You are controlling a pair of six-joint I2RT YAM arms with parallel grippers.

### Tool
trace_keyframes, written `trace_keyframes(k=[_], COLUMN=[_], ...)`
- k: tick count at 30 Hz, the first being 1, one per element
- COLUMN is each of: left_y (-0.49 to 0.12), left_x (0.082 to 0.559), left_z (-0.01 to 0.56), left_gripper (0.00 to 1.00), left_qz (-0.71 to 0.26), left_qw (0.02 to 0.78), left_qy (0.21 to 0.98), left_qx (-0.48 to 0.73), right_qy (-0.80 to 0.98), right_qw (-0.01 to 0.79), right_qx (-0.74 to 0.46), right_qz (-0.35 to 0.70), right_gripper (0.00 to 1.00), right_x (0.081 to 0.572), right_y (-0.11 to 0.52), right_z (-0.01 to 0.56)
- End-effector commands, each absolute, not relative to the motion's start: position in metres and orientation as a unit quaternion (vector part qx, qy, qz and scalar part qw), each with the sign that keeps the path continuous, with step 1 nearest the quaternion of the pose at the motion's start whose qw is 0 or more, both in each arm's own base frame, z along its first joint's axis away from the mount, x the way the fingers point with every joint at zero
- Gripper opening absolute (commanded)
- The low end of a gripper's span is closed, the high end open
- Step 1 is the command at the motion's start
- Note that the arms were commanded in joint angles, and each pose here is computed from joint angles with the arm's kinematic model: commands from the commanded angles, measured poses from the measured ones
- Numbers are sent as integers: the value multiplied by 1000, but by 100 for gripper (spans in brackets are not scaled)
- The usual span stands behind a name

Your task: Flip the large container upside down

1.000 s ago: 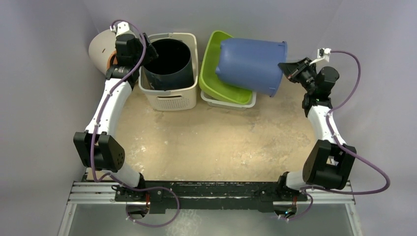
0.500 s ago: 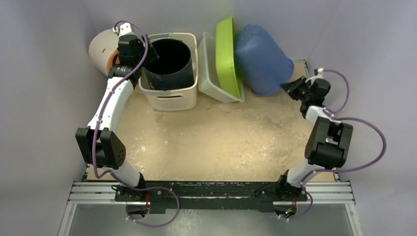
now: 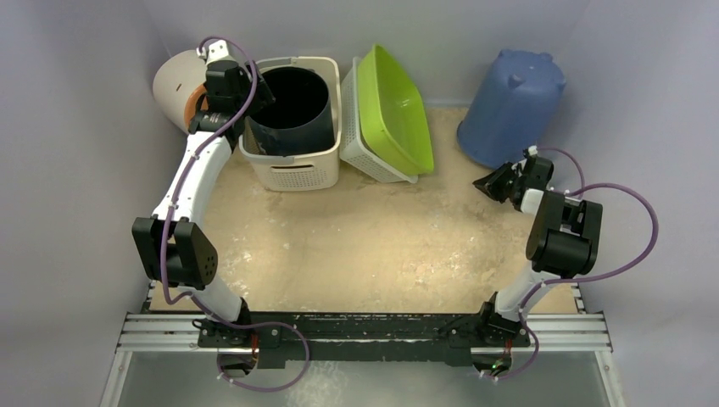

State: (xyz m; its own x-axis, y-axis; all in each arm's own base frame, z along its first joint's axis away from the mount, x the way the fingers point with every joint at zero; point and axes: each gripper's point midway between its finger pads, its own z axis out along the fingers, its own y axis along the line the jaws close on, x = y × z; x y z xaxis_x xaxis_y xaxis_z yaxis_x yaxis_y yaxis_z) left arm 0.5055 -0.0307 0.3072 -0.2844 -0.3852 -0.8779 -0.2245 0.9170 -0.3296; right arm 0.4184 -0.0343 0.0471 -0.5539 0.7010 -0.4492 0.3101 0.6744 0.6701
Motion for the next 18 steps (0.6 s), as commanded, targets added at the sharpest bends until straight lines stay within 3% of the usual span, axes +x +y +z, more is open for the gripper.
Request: trace_keyframes(k=[1, 9, 17, 18], left_y=[-31, -31, -32, -32], left_x=[513, 512, 513, 513], left_z=[328, 327, 325, 324], left_gripper=[73, 73, 73, 73], left_qz=[-72, -71, -73, -74], left_qw=[591, 589, 588, 587], left_qy=[782, 784, 784, 785], left_qx=[-184, -183, -184, -184], right_qy=[837, 840, 840, 836], right_qw=[393, 403, 460, 474], right_qx=[283, 270, 205, 190], right_qz=[254, 244, 203, 200], right_gripper=[15, 19, 46, 54], right_x=[427, 430, 427, 429], right_y=[-43, -47, -41, -36], right_z=[63, 74, 140, 158])
